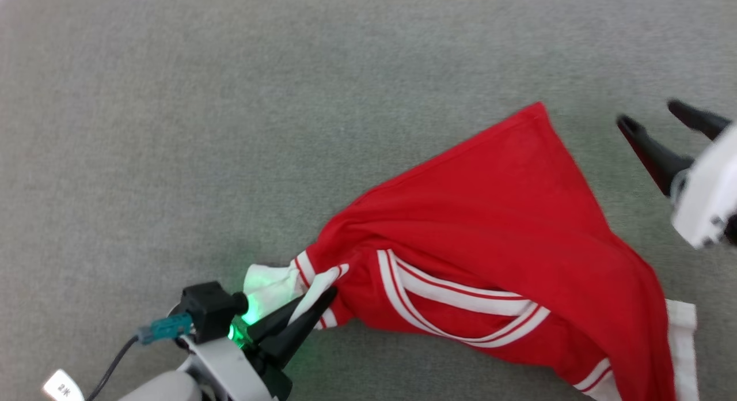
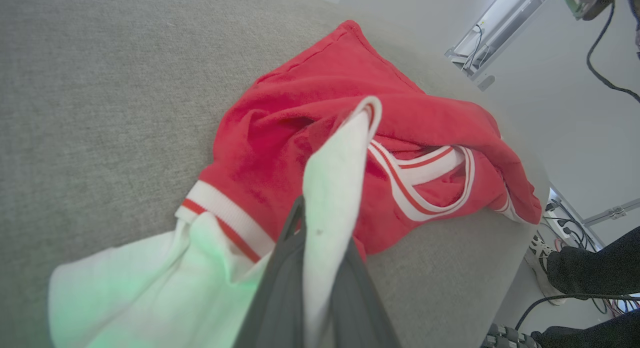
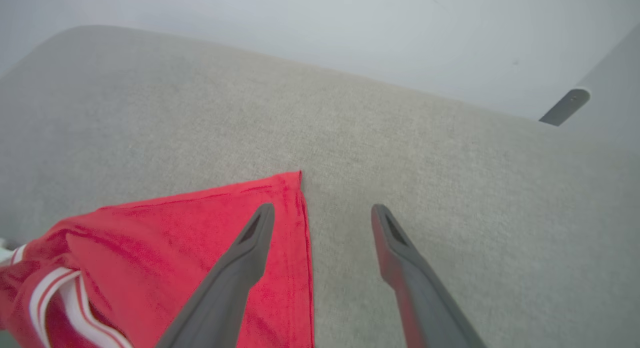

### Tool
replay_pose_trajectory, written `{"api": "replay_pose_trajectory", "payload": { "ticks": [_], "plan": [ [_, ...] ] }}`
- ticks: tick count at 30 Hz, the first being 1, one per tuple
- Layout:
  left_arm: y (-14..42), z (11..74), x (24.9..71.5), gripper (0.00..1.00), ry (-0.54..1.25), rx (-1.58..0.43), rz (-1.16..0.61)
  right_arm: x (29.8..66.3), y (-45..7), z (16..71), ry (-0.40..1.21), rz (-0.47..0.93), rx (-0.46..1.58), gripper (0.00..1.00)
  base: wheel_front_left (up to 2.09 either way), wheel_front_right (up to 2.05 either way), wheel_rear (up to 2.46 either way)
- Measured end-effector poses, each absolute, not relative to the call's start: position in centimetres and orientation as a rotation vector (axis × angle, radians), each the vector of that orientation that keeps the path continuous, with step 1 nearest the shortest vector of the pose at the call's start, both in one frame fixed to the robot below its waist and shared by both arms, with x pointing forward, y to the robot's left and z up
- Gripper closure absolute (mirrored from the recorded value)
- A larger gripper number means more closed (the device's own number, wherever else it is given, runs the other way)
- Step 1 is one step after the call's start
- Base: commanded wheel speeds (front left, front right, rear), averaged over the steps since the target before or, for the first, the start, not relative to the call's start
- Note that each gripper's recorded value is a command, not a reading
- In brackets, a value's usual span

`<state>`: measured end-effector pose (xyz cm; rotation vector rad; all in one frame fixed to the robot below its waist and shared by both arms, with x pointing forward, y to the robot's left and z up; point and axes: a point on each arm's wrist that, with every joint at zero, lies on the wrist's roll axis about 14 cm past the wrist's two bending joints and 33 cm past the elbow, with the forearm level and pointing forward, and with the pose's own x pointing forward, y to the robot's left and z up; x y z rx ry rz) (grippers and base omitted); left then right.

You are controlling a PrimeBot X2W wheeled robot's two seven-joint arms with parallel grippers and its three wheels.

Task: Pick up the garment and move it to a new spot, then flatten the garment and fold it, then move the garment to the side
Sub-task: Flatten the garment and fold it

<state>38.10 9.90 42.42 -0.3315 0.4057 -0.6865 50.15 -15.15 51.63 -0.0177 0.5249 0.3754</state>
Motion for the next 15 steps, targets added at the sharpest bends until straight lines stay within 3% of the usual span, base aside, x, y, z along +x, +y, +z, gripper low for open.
{"api": "replay_pose_trajectory", "payload": {
  "ticks": [5, 15],
  "plan": [
    [9.9, 42.2, 38.7, 1.0, 0.403, -0.329, -0.683, 53.2, -12.8, 47.7, 0.642, 0.424, -0.066, 0.0, 0.0, 0.0, 0.0],
    [10.2, 40.9, 39.5, 1.0, 0.427, -0.342, -0.658, 55.2, -10.9, 39.9, 0.861, 0.497, -0.217, 0.0, 0.0, 0.0, 0.0]
  ]
}}
